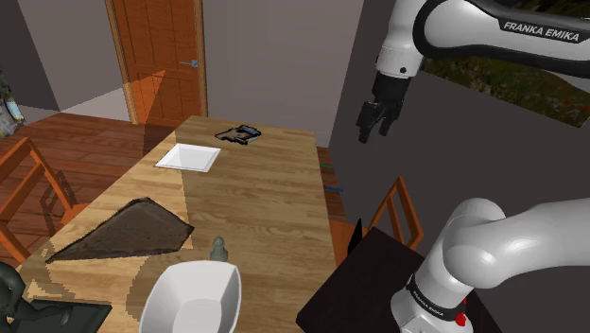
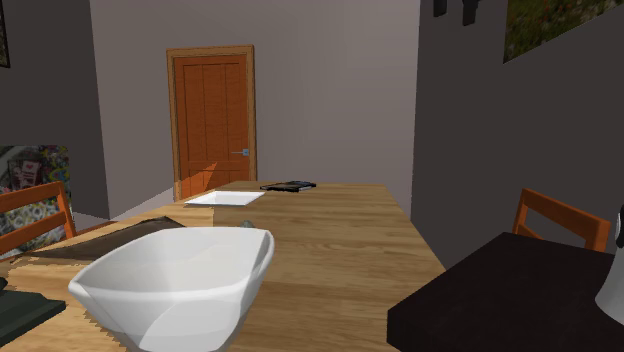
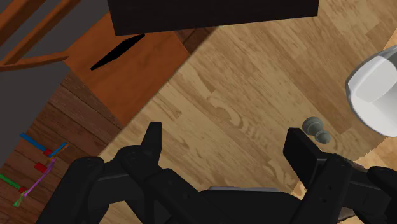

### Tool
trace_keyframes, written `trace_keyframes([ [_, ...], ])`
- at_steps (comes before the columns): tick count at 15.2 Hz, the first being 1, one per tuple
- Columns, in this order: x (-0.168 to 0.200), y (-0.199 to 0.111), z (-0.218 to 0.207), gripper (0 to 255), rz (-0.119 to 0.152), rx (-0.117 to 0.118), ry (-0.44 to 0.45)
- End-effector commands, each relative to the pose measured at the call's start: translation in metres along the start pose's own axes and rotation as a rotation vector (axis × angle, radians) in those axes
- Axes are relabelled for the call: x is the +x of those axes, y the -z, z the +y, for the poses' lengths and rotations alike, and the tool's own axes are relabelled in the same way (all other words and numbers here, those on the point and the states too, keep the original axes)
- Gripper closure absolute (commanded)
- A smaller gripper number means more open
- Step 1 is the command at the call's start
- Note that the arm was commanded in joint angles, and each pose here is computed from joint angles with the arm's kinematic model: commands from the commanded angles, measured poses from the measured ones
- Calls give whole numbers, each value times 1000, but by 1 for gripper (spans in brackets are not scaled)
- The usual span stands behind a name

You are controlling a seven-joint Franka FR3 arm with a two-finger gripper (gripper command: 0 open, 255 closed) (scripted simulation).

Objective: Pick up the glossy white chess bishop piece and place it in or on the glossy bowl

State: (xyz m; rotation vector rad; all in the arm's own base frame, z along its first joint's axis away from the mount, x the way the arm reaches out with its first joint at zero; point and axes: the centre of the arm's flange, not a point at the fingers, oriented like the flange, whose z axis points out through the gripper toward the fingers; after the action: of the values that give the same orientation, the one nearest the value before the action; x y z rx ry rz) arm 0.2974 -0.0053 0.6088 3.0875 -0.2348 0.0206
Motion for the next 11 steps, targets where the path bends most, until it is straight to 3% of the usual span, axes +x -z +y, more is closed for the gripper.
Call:
trace_keyframes([
  [1,0,0,0,0,0,0,0],
  [11,44,-95,-73,0,29,34,8],
])
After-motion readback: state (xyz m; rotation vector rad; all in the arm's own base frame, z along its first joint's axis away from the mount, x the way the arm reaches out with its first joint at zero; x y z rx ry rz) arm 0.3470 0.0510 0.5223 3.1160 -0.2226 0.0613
